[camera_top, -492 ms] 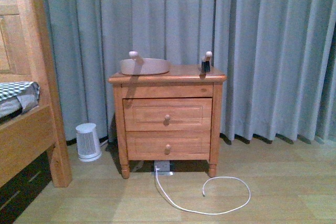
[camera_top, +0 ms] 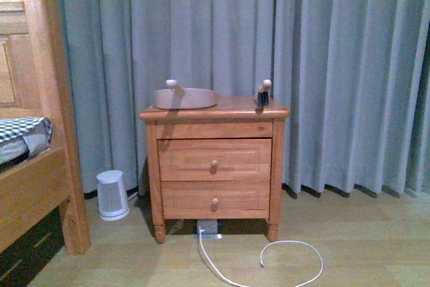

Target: Clean up trash

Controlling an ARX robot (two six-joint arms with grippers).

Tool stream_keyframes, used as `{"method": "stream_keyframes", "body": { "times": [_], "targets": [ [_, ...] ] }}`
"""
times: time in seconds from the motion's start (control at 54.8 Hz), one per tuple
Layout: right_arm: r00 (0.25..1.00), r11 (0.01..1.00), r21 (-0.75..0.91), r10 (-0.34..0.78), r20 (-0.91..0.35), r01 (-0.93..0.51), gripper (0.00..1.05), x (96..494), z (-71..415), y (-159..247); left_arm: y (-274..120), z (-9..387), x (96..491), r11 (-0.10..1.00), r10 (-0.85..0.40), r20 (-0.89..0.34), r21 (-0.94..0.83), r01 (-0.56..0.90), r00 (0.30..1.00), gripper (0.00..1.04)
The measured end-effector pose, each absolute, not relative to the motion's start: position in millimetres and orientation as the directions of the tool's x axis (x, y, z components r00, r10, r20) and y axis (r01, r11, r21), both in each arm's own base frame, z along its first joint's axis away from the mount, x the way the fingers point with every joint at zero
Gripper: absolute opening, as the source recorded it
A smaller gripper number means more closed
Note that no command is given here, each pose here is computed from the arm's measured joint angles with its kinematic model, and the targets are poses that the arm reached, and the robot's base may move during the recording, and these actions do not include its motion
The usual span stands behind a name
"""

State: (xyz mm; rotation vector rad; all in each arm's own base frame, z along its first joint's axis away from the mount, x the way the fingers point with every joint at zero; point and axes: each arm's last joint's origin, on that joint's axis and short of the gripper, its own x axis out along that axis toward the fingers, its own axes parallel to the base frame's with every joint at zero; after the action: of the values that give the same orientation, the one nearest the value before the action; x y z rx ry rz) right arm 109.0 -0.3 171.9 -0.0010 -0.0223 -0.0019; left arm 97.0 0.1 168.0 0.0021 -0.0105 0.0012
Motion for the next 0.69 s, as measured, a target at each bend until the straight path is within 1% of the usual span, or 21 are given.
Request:
{"method": "stream_keyframes", "body": {
  "times": [0.693],
  "targets": [
    [1.000,1.000,-0.001,-0.002,0.022,0.002,0.97,109.0,171.9,-0.3,0.1,168.0,97.0,1.000,0.001,0.010,0.002,-0.001,1.000,0.97]
  ]
}}
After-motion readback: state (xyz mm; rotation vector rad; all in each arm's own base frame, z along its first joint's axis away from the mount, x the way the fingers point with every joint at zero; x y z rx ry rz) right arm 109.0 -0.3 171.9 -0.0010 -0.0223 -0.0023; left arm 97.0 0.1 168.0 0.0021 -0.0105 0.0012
